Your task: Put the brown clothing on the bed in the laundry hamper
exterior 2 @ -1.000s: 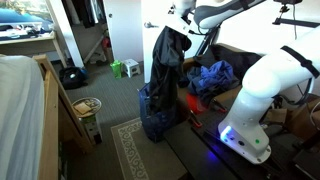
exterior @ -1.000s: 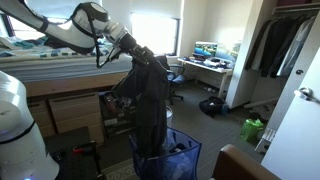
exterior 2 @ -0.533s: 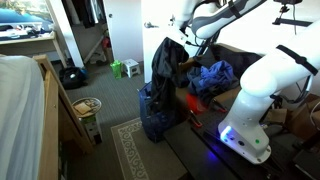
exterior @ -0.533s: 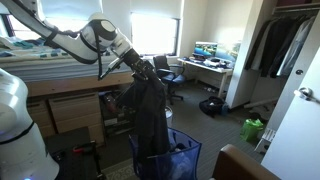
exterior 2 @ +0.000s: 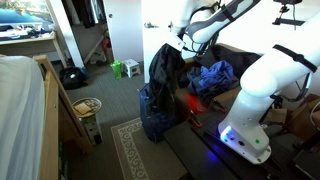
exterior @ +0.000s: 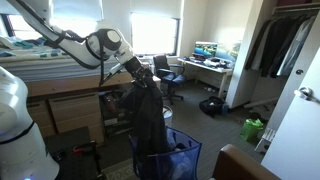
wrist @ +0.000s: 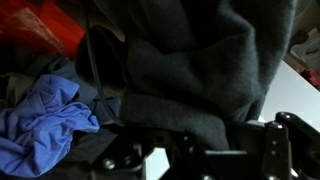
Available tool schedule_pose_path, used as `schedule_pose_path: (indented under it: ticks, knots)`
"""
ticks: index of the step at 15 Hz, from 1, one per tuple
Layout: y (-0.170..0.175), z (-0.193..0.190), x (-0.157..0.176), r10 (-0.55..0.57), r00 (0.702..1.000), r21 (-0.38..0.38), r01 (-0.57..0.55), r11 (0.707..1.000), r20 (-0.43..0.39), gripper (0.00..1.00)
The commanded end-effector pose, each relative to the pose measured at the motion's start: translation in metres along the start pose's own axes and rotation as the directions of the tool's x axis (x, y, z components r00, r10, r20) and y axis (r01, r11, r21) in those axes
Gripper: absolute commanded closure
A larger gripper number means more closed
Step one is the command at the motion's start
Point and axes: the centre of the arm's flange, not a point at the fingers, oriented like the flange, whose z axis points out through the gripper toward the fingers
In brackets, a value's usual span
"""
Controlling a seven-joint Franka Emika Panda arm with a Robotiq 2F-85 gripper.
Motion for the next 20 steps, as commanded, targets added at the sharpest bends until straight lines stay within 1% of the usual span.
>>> schedule_pose_path:
  ticks: [1,2,3,4,10,11,13,16,20]
  knots:
    - [-0.005,0.009,-0.004,-0.009,0.998,-0.024,0.010,1.000,0.058,1.00]
    - [-0.006,0.012,-0.006,-0.014,0.997,-0.035,0.017,0.999,0.071,1.00]
    - [-0.008,0.010,-0.008,-0.032,0.997,-0.046,0.036,0.998,0.068,1.00]
    - [0.000,0.014,-0.011,-0.020,0.998,-0.046,0.023,0.999,0.066,1.00]
    - [0.000,0.016,-0.015,-0.031,0.997,-0.053,0.035,0.998,0.074,1.00]
    - [-0.002,0.019,-0.015,-0.030,0.997,-0.043,0.033,0.999,0.071,0.99]
    - [-0.005,0.038,-0.009,-0.001,0.994,-0.066,0.008,0.998,0.113,1.00]
    - [-0.003,0.075,-0.002,0.069,0.984,-0.131,-0.048,0.990,0.164,1.00]
    - [0.004,0.125,0.005,0.145,0.970,-0.231,-0.098,0.968,0.195,1.00]
